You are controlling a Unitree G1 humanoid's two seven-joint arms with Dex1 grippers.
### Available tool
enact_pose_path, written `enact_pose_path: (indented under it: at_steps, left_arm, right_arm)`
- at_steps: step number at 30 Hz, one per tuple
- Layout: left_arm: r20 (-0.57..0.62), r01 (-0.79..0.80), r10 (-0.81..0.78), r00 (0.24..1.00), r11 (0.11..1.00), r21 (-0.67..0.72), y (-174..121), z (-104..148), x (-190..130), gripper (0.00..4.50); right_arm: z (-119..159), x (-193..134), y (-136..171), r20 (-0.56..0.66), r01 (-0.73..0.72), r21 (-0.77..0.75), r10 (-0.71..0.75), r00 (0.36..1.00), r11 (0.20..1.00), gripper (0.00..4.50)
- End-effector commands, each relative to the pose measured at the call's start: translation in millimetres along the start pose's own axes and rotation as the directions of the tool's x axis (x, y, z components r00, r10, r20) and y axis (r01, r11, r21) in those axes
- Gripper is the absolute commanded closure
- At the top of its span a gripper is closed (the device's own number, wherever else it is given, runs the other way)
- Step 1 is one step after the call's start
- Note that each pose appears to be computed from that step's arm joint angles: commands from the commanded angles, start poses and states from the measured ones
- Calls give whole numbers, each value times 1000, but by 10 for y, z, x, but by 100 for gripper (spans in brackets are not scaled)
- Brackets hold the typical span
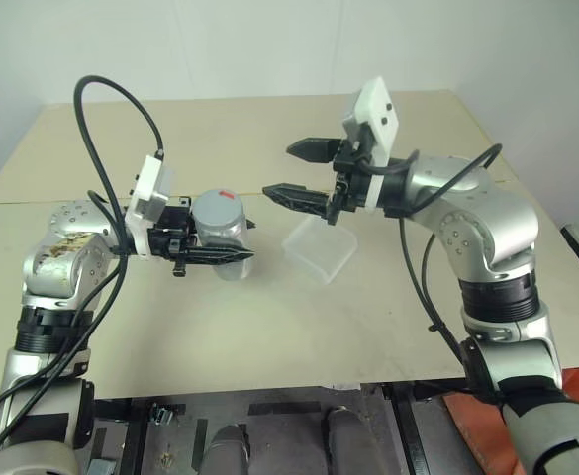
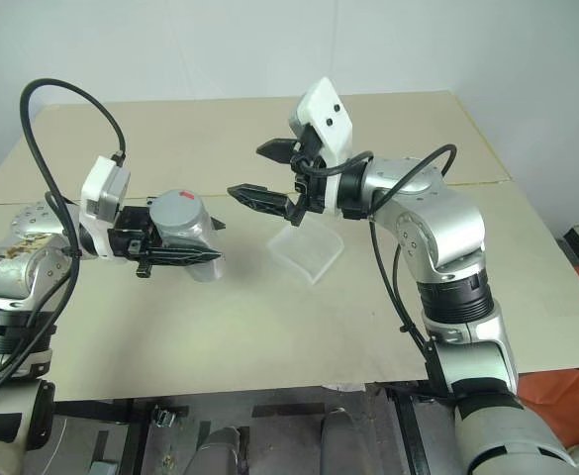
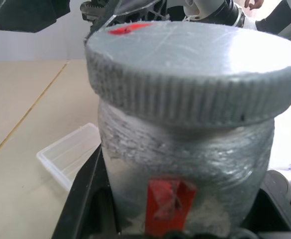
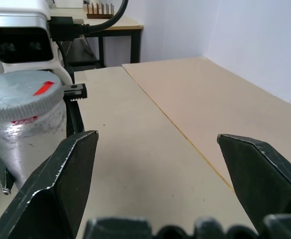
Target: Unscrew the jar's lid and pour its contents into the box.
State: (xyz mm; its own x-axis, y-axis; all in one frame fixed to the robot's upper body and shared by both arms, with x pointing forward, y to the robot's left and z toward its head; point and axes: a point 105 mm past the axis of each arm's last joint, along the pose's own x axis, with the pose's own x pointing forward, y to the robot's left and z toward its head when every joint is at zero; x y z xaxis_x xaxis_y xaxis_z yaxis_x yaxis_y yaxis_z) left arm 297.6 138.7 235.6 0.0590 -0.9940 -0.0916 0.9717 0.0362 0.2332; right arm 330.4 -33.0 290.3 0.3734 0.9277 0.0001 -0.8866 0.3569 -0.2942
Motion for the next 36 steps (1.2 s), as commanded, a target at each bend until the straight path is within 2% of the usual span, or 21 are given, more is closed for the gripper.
enact_pose_path:
  at_steps: [1, 8, 13, 24, 36]
  left_arm:
    - [26, -7, 6, 1000, 999, 47, 36, 102, 38, 256]
    - [74, -40, 38, 997, 999, 15, 236, 10, 290, 256]
    - [63, -11, 10, 998, 1000, 13, 286, -71, 404, 256]
    - [65, 16, -19, 998, 999, 39, 285, -34, 429, 256]
    - [59, 15, -17, 998, 999, 43, 245, -14, 378, 256]
  right_arm:
    - [150, -49, 30, 51, -2, -61, 5, 999, 998, 5]
    - [327, -48, 233, 115, -66, -63, 72, 991, 996, 5]
    - [361, 48, 295, 133, -71, -59, 78, 988, 996, 5]
    - [232, 295, 448, 86, -97, -70, 102, 991, 993, 5]
    - [156, 339, 348, 58, -34, -52, 37, 998, 998, 5]
